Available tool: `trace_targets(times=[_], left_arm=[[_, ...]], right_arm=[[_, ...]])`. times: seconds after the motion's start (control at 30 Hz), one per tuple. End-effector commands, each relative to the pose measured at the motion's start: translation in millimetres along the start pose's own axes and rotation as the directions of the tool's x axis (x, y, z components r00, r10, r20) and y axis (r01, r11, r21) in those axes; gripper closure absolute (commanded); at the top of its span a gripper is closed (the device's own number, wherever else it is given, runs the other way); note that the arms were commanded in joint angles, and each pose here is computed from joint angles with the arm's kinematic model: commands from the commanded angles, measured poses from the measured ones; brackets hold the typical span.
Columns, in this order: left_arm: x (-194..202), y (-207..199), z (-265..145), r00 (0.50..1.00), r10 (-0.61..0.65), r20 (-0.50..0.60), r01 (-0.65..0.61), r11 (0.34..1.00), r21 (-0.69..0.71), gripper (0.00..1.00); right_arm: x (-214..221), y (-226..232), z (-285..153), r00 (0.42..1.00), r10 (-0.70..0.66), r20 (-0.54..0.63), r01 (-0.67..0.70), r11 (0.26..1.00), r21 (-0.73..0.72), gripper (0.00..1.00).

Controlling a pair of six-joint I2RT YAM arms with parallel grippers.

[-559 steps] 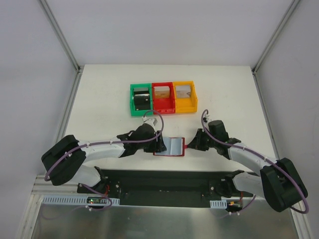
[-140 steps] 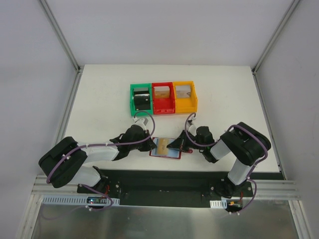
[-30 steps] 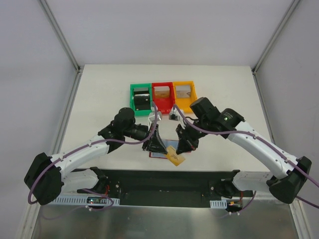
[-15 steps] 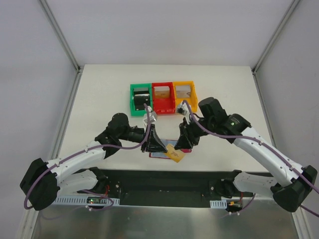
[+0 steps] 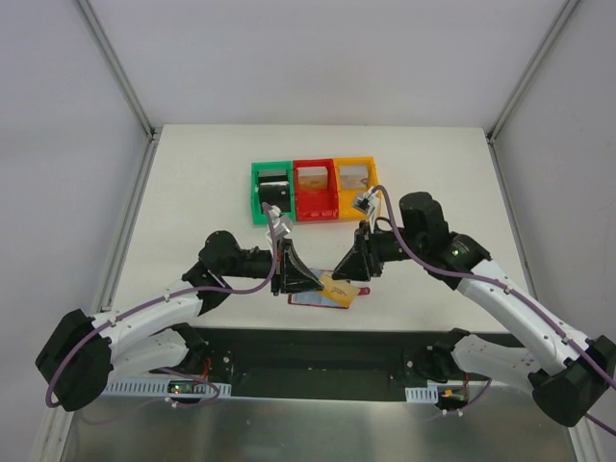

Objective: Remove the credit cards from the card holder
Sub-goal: Place the credit card in the storage box.

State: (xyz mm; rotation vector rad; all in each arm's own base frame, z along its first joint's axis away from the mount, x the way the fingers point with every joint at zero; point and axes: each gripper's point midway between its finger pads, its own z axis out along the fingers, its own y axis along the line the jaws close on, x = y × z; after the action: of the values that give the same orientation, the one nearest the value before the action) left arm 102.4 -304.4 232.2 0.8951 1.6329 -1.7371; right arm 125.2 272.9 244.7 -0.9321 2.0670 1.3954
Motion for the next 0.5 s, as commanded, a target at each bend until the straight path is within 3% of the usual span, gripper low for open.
trace_targets(times=[0.0,0.47], left_arm=[[-16.0,-19.0,-0.7,0.995,0.075,0.07,-0.08,0.995,0.063,1.0],[-14.6,-16.8,-6.3,0.995,0.085,0.057,-0.088,0.995,0.04,1.0]], right_arm=[[-13.7,20.9,-2.5,0.998,-0.029,0.057,0.035,0.994,-0.101,0.67],[-2.7,24.9,-13.1,0.999,-0.052,0.004,0.052,0.992,-0.112,0.74]])
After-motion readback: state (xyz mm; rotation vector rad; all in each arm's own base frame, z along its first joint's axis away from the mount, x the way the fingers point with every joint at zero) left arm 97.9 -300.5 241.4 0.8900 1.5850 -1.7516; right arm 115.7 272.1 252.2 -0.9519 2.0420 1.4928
